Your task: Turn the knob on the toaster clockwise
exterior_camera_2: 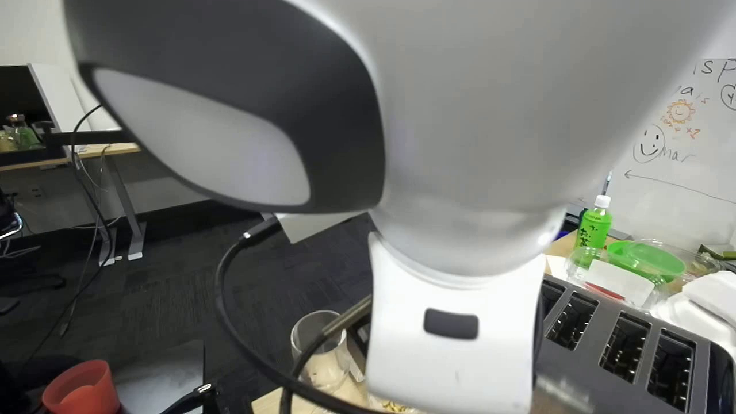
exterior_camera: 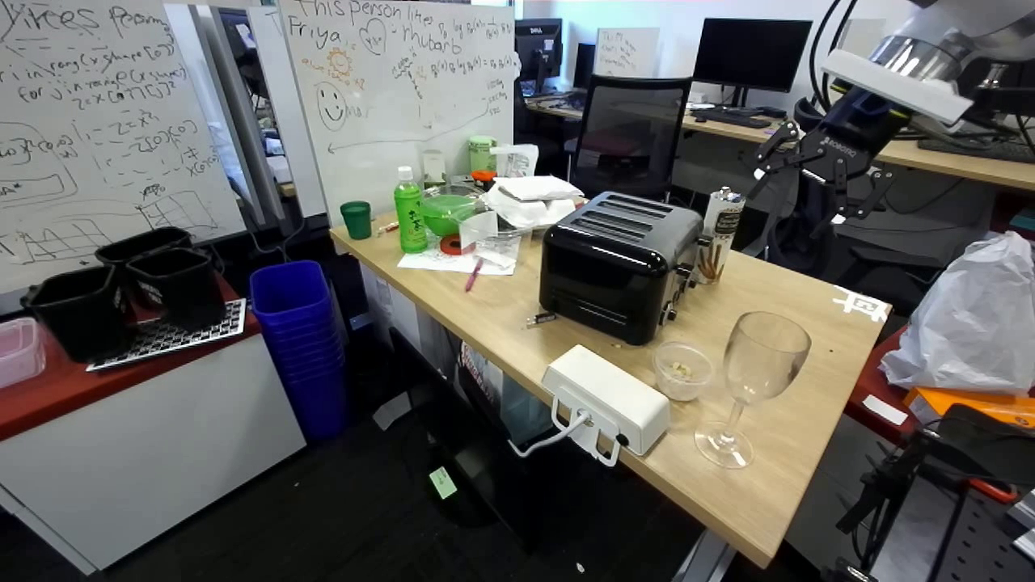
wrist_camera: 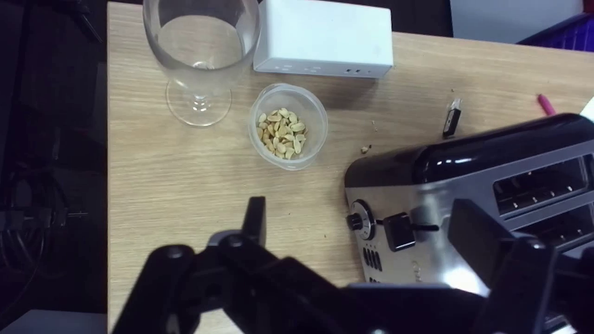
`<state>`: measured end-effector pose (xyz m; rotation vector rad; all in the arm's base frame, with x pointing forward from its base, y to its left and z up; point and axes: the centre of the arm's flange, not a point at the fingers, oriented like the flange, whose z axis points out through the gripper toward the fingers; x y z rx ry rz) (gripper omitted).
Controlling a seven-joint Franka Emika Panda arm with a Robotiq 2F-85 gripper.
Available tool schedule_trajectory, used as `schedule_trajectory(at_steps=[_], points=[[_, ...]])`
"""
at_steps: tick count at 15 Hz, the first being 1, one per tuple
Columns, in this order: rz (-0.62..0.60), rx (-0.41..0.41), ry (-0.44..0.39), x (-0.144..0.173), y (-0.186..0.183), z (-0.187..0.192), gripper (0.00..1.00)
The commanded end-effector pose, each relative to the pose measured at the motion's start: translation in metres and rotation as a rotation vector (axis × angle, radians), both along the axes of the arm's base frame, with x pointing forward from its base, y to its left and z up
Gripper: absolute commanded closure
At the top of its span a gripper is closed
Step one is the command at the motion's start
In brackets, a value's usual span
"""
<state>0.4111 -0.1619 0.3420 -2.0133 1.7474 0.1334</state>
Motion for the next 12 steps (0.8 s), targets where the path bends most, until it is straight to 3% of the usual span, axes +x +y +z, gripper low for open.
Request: schedule_trajectory(at_steps=[1,5,12], points=[[0.033,0.003,-0.017,0.001,0.024,0.005,0.0],[-0.109,0.158,0.023,0.011,0.037,-0.019,0.0],[-0.459,0.382,0.039,-0.018,0.014,-0.072,0.0]])
